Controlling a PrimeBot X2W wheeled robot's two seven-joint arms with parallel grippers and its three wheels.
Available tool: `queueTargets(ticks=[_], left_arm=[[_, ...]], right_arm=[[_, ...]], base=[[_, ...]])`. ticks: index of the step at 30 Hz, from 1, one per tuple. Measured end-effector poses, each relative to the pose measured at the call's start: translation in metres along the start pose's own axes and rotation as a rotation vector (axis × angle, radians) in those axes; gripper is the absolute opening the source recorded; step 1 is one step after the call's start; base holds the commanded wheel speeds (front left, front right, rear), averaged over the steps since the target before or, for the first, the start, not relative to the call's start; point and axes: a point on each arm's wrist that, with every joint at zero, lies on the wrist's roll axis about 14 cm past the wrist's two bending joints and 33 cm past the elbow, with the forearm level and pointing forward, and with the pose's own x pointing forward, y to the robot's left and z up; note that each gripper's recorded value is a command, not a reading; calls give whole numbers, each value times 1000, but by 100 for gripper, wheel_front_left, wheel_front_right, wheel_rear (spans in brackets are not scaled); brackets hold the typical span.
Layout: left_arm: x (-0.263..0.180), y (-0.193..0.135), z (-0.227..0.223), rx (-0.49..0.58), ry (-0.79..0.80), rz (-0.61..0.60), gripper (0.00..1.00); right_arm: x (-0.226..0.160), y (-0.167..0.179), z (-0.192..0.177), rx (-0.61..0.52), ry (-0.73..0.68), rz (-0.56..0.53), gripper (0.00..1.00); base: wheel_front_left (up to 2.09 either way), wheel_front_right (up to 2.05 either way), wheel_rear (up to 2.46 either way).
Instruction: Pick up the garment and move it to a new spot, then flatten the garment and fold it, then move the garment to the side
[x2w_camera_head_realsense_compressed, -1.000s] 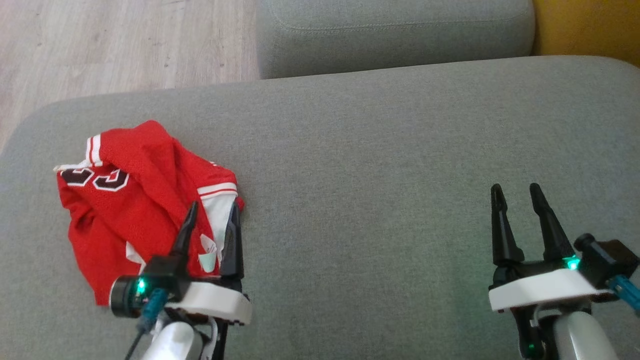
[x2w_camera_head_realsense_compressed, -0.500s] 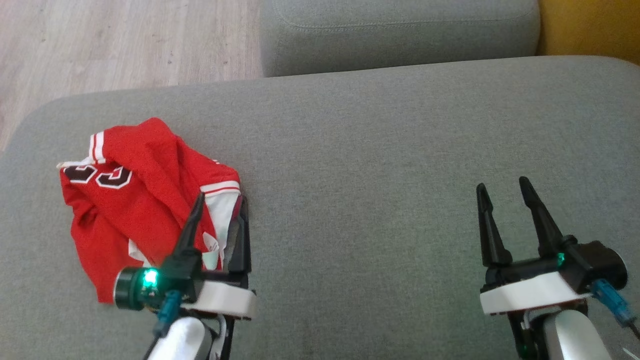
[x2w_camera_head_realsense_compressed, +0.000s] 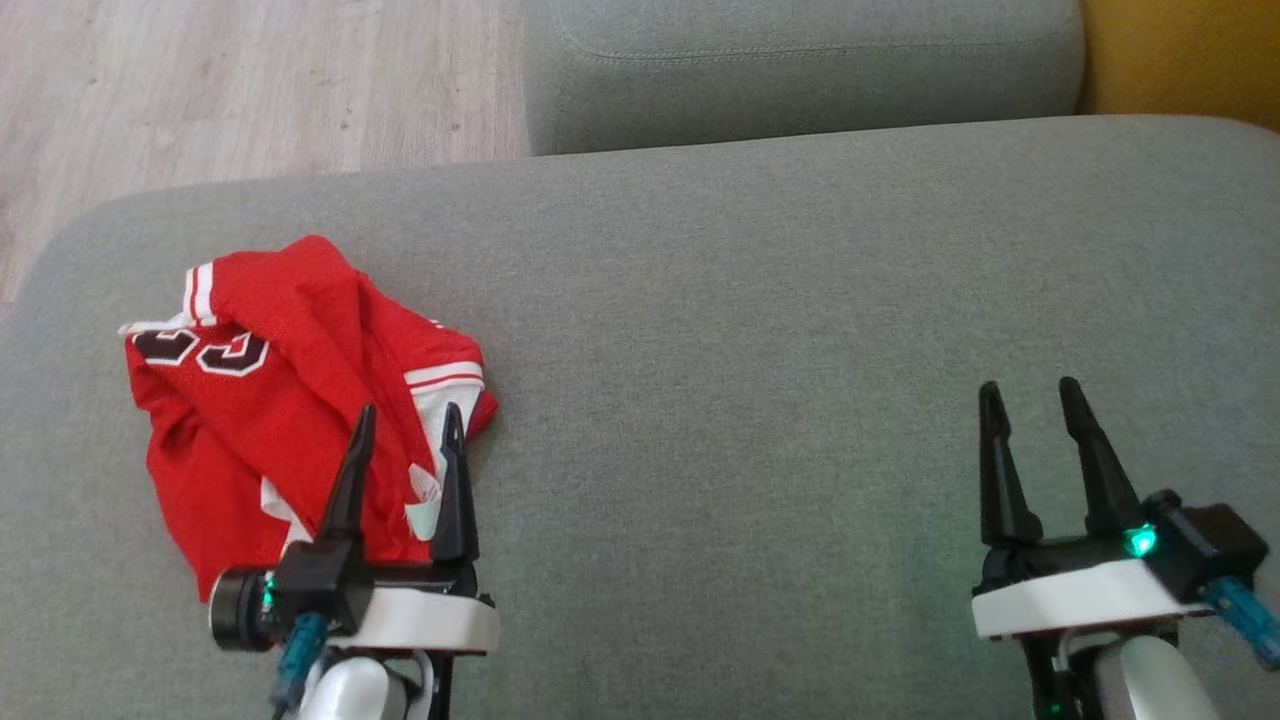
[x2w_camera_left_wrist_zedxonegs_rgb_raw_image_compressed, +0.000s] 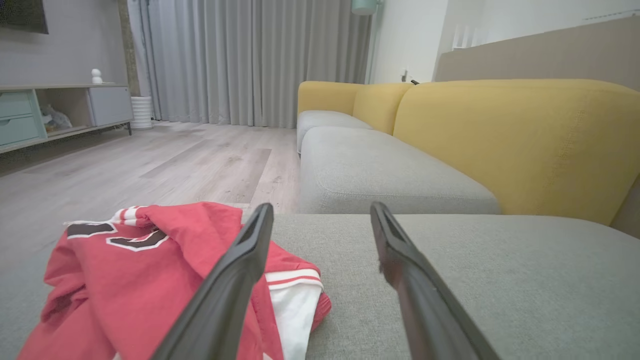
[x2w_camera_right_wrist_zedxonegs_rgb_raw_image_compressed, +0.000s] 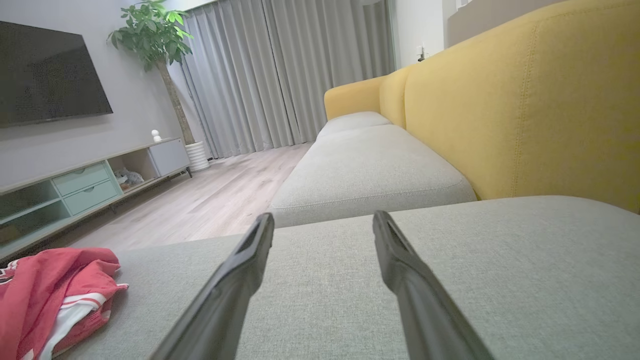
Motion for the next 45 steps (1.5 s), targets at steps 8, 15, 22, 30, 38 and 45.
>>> queueTargets(ticks=[8, 15, 22, 30, 38, 45], left_arm=[[0, -3, 1, 64, -22, -28, 100], [0, 1, 4, 63, -31, -20, 100], [-2, 9, 8, 65, -41, 2, 100], [-12, 27, 10, 70, -45, 61, 100], [-34, 63, 16, 78, -57, 179, 100], [-62, 87, 13, 84, -44, 271, 100]], right_arm=[[1, 8, 1, -40, -11, 30, 100], [2, 10, 0, -40, -11, 37, 100], [2, 14, 0, -39, -11, 49, 100], [10, 38, -5, -30, 0, 125, 100], [19, 83, -13, -14, 21, 261, 100], [16, 117, -23, -3, 51, 366, 100]], base=[[0, 0, 0], [0, 0, 0], [0, 0, 0], [0, 0, 0], [0, 0, 0], [0, 0, 0]])
